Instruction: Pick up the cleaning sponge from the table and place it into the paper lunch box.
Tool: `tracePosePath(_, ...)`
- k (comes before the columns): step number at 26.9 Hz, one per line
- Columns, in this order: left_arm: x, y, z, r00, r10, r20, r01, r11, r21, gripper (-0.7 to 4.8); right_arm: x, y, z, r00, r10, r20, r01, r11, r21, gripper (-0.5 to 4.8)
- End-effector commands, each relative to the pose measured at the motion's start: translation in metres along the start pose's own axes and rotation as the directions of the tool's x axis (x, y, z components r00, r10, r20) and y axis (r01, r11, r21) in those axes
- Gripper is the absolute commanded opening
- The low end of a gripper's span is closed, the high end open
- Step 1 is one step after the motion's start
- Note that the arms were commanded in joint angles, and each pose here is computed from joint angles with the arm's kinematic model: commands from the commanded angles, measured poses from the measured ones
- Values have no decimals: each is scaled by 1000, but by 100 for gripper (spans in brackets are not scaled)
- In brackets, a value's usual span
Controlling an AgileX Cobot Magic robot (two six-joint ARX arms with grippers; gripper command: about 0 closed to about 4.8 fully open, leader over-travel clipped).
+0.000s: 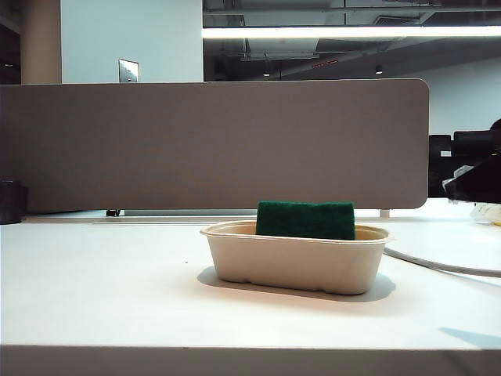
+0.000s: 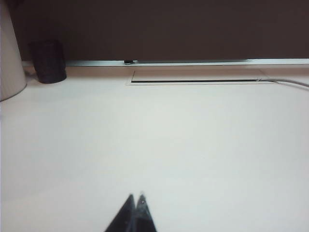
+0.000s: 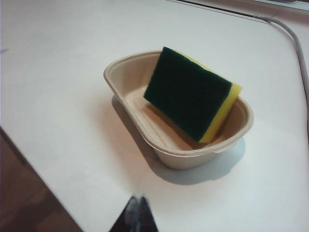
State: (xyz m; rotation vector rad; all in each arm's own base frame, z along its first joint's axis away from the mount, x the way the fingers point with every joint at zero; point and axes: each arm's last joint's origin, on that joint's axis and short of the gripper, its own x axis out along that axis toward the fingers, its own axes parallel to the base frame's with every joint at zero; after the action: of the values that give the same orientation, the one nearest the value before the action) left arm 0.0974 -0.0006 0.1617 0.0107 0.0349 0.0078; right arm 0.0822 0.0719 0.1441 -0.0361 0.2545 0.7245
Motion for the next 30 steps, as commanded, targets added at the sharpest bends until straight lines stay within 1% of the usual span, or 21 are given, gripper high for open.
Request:
tracePosePath(1,0,0,2,1000,-1,20,0,1000,31,-5,0,0,2,1000,2,16,-2,1000,0,-5)
tracePosePath(13,0,0,3,999,-1,32,0,999,34,-5,0,0,2,1000,2,17,-2,1000,0,-5)
tracePosePath(30,0,0,2,1000,-1,19,0,999,35,-5,0,0,2,1000,2,17,-2,1000,0,-5)
